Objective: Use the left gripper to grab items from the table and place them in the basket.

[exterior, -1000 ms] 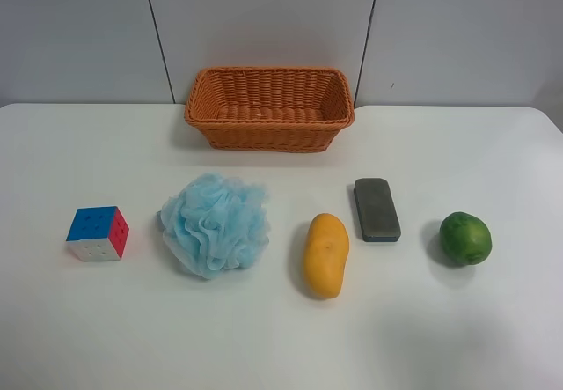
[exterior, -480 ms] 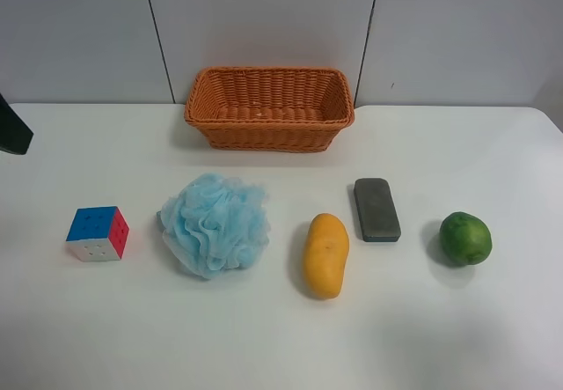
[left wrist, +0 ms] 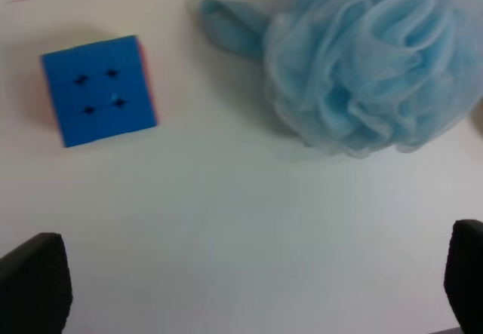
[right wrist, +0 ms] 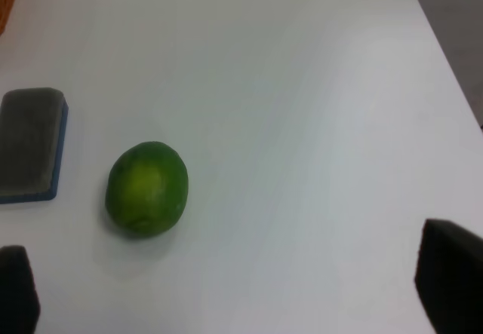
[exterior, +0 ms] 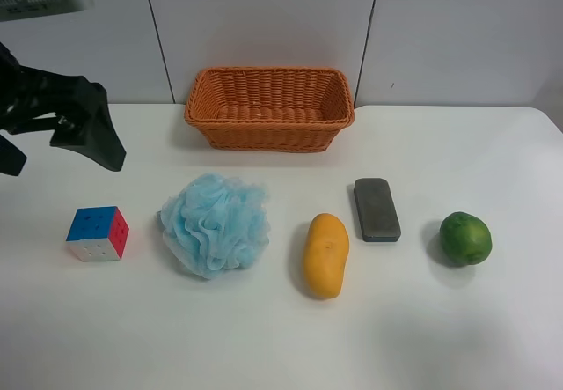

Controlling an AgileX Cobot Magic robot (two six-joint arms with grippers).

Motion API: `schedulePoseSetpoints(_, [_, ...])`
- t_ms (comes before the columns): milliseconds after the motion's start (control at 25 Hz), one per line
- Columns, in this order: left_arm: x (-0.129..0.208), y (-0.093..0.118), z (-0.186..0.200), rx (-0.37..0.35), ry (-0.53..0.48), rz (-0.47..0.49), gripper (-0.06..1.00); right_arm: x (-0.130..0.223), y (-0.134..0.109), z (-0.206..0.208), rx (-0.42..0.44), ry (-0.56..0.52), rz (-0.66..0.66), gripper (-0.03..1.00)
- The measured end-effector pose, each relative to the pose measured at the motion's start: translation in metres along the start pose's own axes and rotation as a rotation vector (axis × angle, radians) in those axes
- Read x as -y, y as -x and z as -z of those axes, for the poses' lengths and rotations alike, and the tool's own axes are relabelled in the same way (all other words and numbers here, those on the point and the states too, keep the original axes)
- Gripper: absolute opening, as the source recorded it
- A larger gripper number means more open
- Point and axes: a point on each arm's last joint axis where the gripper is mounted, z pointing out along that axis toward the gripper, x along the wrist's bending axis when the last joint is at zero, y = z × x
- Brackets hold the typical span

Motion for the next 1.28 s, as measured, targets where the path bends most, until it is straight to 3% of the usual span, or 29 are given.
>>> schedulePoseSetpoints(440, [0.001,0.041,-0.041,0.033,-0.067,-0.021,0.99,0.000,0.000,0.000,0.000,0.000,0.000,0.99])
schedulePoseSetpoints(680, [-0.019,0.062,-0.051,0.044,-0.068,-0.040,0.99,0.000,0.000,0.000,0.000,0.000,0.000,0.99])
schedulePoseSetpoints(1280, [-0.039,0.075,-0.142,-0.073,-0.177,-0.099,0.99,0.000,0.000,0.000,0.000,0.000,0.000,0.99])
